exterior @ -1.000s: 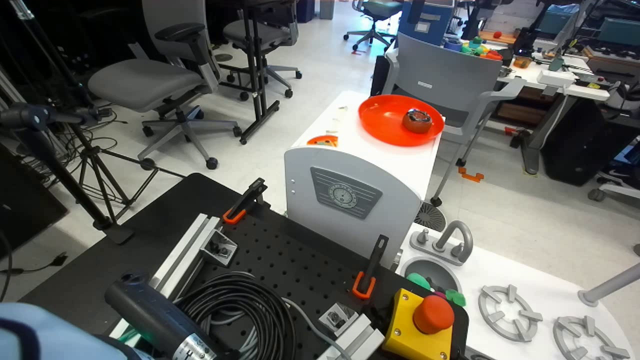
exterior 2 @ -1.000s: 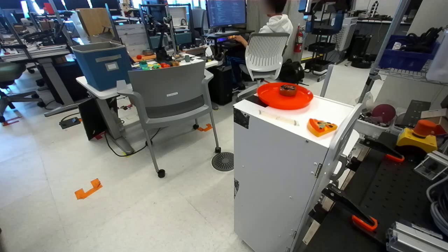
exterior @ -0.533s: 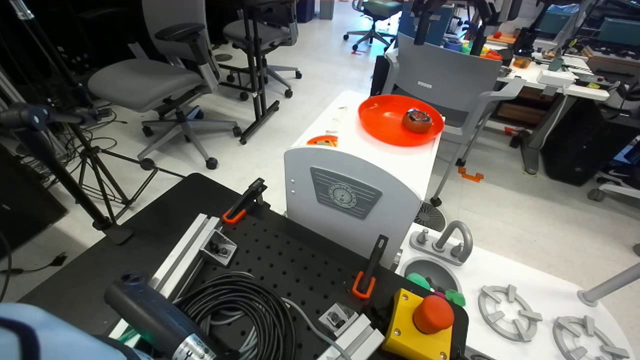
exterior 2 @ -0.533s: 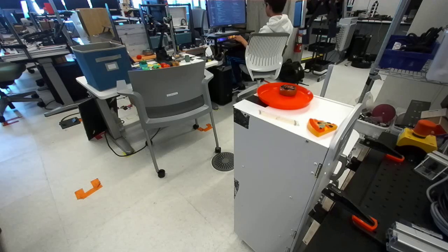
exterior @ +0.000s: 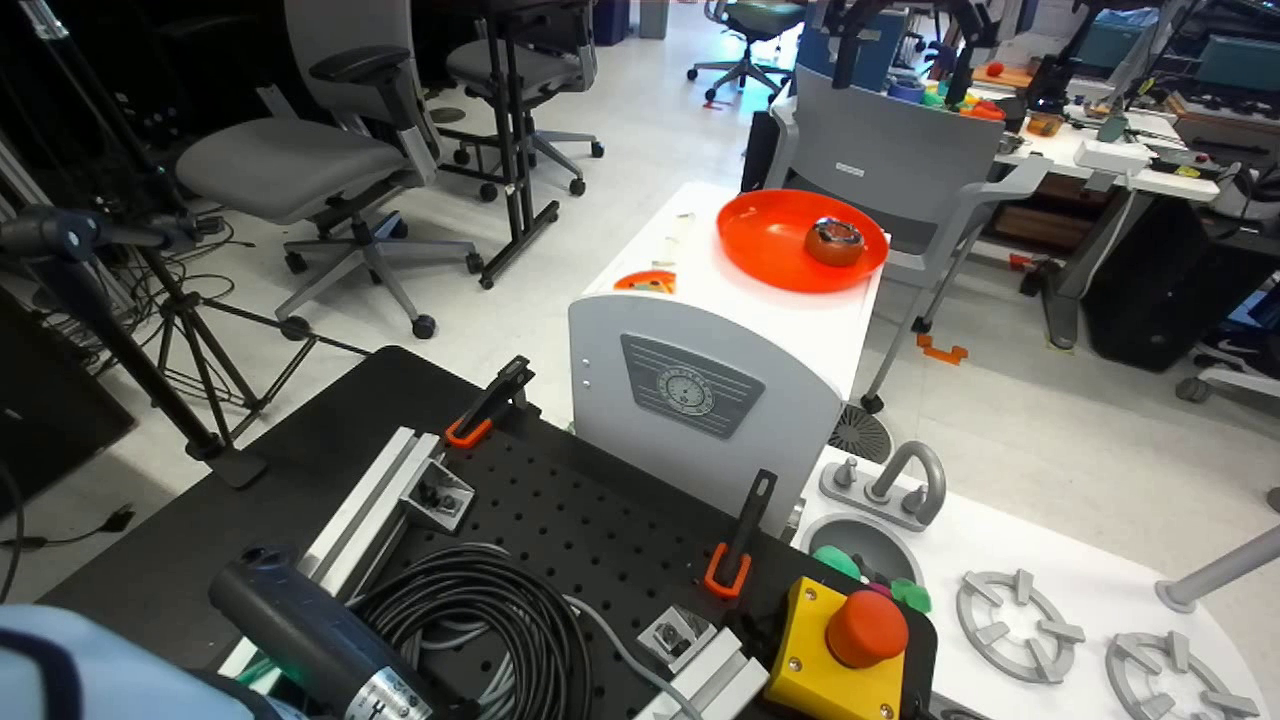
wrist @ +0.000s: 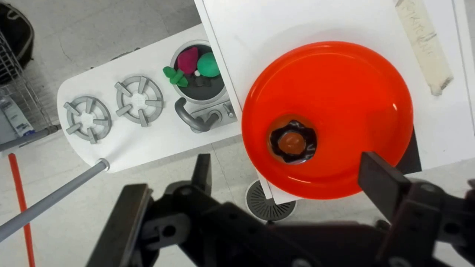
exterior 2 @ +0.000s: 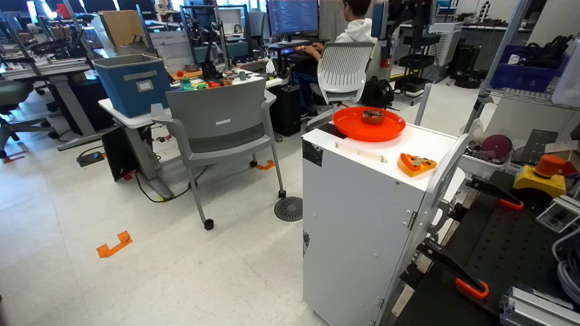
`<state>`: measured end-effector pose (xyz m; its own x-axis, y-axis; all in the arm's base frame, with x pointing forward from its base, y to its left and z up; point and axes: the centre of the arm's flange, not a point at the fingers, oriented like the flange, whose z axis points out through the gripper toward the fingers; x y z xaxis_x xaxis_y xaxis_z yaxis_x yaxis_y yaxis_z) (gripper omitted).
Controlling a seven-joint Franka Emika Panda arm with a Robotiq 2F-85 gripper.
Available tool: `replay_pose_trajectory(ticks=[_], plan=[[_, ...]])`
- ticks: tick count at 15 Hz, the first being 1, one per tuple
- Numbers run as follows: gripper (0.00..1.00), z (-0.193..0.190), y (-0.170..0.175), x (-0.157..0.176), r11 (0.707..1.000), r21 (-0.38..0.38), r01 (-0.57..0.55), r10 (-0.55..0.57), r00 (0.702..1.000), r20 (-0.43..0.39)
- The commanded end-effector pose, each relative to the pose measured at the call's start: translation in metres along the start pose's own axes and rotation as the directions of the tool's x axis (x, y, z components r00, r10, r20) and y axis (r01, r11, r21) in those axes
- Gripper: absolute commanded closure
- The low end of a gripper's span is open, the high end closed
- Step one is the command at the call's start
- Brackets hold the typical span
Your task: Remove the donut from the plate
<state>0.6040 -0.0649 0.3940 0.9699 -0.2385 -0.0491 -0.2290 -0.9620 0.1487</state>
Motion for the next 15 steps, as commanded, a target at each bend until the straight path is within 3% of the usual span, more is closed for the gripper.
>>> replay_pose_trajectory(ticks=[1,7,15], plan=[[0.00,0.004,-0.009,0.010,0.999,0.000,0.036,-0.035,0.997,-0.071],[0.00,0.014,-0.019,0.018,0.997,-0.007,0.075,-0.075,0.984,-0.164],[0.00,0.046,-0.026,0.024,0.990,-0.029,0.138,-0.139,0.988,-0.066]])
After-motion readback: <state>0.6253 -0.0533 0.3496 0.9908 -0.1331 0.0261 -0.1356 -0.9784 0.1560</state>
